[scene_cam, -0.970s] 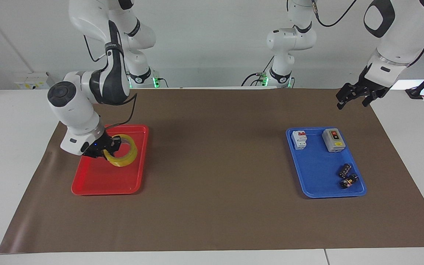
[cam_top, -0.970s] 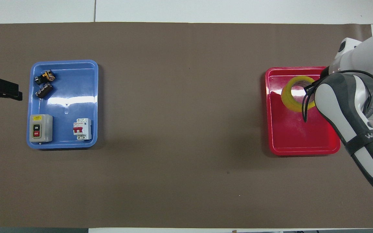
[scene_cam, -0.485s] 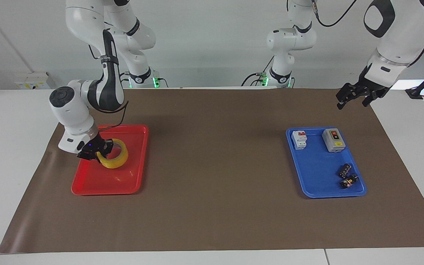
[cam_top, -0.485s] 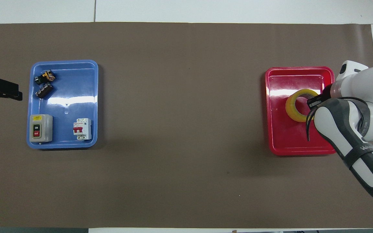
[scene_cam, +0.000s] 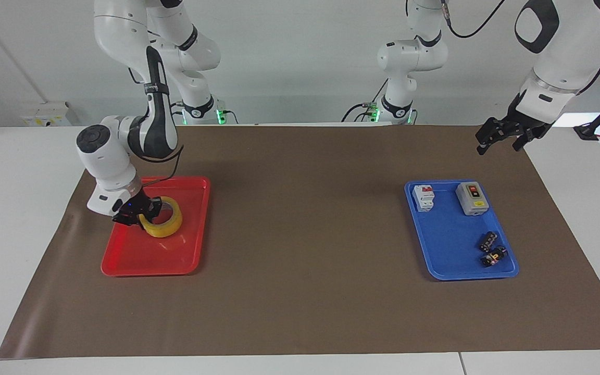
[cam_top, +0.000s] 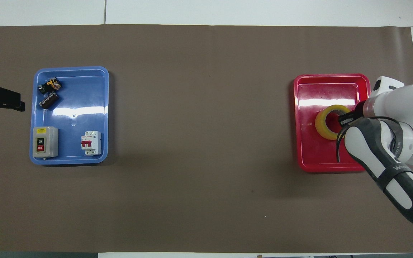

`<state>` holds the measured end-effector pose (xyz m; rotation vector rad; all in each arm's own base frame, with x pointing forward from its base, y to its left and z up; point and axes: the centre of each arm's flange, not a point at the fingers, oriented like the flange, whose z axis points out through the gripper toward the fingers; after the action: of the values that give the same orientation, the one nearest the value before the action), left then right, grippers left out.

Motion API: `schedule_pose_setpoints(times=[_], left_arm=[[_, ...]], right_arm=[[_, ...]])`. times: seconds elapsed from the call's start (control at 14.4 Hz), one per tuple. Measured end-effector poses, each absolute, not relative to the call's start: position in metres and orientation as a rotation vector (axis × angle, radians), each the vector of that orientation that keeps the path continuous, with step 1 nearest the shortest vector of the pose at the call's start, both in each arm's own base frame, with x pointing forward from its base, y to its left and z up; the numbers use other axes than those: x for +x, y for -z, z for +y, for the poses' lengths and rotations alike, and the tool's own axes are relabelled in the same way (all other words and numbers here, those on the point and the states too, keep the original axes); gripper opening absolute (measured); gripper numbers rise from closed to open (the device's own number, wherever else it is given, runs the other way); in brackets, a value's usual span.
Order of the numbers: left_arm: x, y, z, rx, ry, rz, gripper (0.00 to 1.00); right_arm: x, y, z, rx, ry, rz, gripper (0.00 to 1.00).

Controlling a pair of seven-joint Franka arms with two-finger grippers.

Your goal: Place and move tape with both arms

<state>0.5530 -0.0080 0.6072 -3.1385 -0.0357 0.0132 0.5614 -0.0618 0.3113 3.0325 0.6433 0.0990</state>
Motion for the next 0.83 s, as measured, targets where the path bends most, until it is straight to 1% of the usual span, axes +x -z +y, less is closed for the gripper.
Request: schedule_pose_setpoints(times=[0.14, 0.21, 0.28, 0.35, 0.42, 0.48, 0.62, 0.69, 0.83], left_arm=[[0.553, -0.607, -0.008, -3.138, -0.013, -0.036, 1.0], [0.553, -0.607, -0.008, -3.138, -0.013, -0.036, 1.0], [0.553, -0.607, -0.008, -3.138, -0.013, -0.036, 1.0], [0.553, -0.607, -0.008, -3.138, -0.013, -0.036, 1.0], [0.553, -0.607, -0.008, -3.138, -0.013, -0.036, 1.0], [0.553, -0.607, -0.008, -3.138, -0.013, -0.036, 1.0], [0.553, -0.607, -0.008, -3.138, -0.013, -0.036, 1.0], [0.553, -0.607, -0.008, -3.138, -0.013, -0.036, 1.0], [0.553, -0.607, -0.008, -3.138, -0.013, -0.036, 1.0]], right_arm=[[0.559, -0.307, -0.063, 3.034, -0.094, 0.64, 0.21], [0.559, -0.308, -0.063, 3.033, -0.102, 0.639, 0.26], [0.56, -0.309, -0.064, 3.031, -0.111, 0.637, 0.35], [0.561, -0.311, -0.064, 3.029, -0.117, 0.636, 0.48], [0.562, -0.313, -0.064, 3.028, -0.126, 0.633, 0.58], [0.565, -0.318, -0.064, 3.029, -0.14, 0.615, 0.7], [0.573, -0.34, -0.058, 3.057, -0.137, 0.505, 0.91], [0.579, -0.359, -0.049, 3.077, -0.118, 0.427, 0.99], [0.59, -0.399, -0.017, 3.067, -0.093, 0.273, 1.0]])
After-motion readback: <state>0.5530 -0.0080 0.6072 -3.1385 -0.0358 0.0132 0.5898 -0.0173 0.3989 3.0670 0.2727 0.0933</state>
